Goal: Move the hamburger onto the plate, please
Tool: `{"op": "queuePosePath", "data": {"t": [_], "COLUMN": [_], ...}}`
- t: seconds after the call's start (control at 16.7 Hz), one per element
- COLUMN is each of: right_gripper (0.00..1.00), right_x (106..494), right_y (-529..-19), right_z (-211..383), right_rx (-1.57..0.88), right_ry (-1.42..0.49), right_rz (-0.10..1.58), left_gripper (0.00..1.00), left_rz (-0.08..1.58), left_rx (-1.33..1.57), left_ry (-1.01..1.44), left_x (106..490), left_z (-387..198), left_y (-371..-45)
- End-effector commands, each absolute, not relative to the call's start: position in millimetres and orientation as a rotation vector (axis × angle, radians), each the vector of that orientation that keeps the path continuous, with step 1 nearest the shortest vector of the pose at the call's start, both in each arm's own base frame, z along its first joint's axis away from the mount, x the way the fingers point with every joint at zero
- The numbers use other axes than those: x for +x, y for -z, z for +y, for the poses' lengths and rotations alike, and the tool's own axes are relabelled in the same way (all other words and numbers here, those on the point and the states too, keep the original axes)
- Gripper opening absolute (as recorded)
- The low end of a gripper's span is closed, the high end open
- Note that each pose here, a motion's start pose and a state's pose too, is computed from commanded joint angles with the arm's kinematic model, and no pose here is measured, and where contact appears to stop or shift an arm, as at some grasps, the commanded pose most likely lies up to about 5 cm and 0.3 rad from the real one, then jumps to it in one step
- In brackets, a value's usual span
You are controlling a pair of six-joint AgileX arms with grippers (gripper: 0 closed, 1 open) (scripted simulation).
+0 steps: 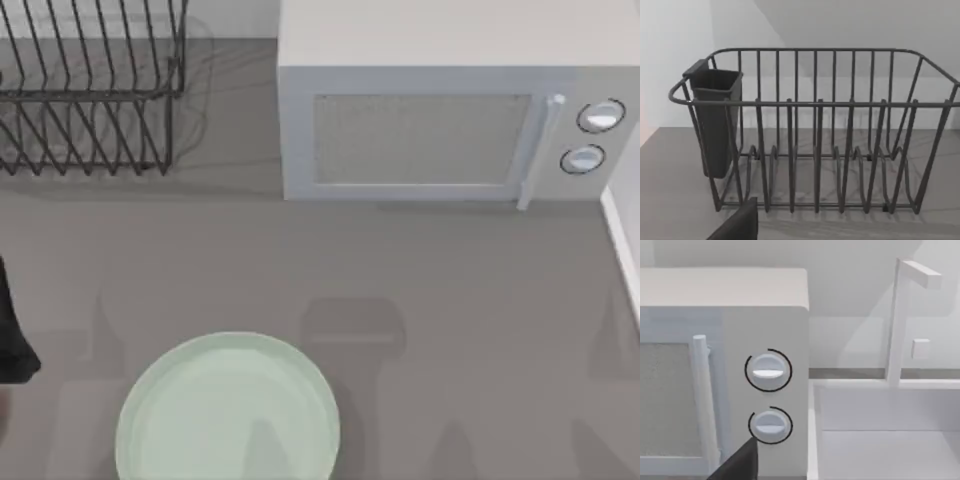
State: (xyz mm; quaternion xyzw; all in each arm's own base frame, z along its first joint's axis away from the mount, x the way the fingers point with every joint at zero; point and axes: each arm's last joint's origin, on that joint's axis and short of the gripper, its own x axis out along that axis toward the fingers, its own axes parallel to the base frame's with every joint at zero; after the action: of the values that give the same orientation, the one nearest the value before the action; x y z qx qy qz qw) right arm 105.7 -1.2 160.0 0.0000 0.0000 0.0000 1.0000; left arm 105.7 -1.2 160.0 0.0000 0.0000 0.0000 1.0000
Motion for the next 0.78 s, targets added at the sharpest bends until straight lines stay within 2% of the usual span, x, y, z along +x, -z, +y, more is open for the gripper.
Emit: {"op": "queuePosePath", "data": {"t": [0.24,0.42,0.6,0.78], "right_gripper": [1.00,1.00,1.00,1.00], "right_x": [106,106,106,106], "right_y": [-160,-160,-160,-160], "right_z": [-1,-1,-1,-1], "right_rx": [0.000,0.000,0.000,0.000], "right_ry": [0.000,0.000,0.000,0.000], "right_rz": [0.000,0.000,0.000,0.000], "left_gripper": [1.00,1.00,1.00,1.00], "left_rz": [0.033,0.163,0.399,0.716], "left_rx": [0.005,0.021,0.040,0.050], "left_ry": [-0.005,-0.024,-0.049,-0.062], "left_x": [106,110,123,147], "left_z": [-1,2,7,14], "left_y": [-164,-177,-189,-193]}}
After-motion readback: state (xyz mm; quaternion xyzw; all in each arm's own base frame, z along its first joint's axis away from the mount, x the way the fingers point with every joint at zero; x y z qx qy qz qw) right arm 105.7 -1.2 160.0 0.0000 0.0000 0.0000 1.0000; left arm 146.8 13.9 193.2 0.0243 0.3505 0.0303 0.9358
